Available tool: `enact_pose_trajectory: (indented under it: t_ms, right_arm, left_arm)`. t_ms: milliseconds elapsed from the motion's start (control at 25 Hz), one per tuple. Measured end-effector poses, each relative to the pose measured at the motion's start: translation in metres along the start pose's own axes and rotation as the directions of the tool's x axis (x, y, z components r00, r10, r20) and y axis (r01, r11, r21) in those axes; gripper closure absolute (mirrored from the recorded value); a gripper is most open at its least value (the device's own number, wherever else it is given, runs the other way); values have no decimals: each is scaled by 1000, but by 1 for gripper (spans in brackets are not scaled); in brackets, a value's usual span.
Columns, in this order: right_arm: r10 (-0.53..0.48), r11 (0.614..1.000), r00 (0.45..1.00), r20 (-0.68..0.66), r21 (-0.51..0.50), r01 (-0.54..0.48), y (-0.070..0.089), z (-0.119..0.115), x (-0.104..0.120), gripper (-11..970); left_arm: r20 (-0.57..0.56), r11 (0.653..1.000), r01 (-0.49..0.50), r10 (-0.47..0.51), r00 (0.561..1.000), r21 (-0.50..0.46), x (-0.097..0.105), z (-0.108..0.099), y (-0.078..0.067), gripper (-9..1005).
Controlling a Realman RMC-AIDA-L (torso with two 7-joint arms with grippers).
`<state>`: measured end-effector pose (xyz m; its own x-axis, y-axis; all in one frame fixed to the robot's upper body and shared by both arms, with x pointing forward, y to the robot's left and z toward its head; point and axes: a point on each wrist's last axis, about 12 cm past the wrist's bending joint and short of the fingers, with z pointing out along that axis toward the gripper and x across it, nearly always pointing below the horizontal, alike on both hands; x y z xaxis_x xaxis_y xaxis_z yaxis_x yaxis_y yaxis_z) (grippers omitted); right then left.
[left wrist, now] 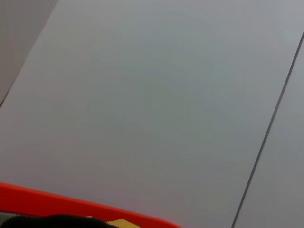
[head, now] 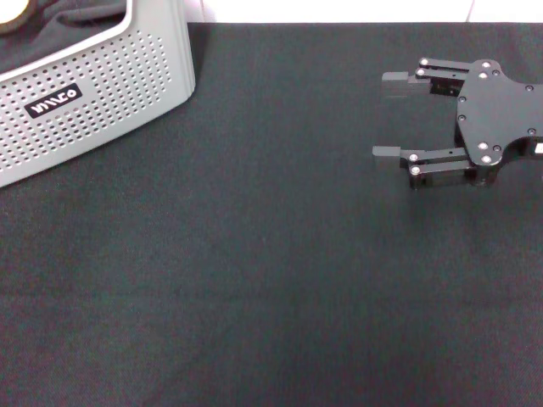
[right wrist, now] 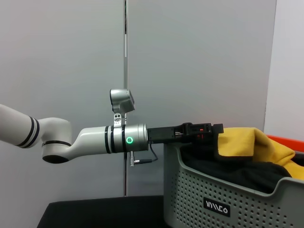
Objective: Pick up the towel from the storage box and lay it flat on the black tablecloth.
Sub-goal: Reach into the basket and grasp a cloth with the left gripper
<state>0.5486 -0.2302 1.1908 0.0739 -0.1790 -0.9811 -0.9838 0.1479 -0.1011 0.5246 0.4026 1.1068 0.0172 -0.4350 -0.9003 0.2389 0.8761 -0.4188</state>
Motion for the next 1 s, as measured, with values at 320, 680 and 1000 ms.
enact_pose_trajectory:
  t_ms: [320, 680, 1000]
  right_arm:
    - [1, 1000, 1000, 3, -6, -1, 1, 0, 0, 142]
    - [7, 1000, 1000, 10, -5, -7, 2, -1, 1, 142]
    - [1, 1000, 1000, 12, -3, -1, 1, -2, 2, 143]
  left_arm:
    - [42, 998, 53, -54, 998, 26, 2, -3, -3, 433]
    - [109, 994, 72, -82, 991, 86, -4, -6, -9, 709]
    - [137, 989, 83, -99, 986, 121, -5, -9, -13, 965]
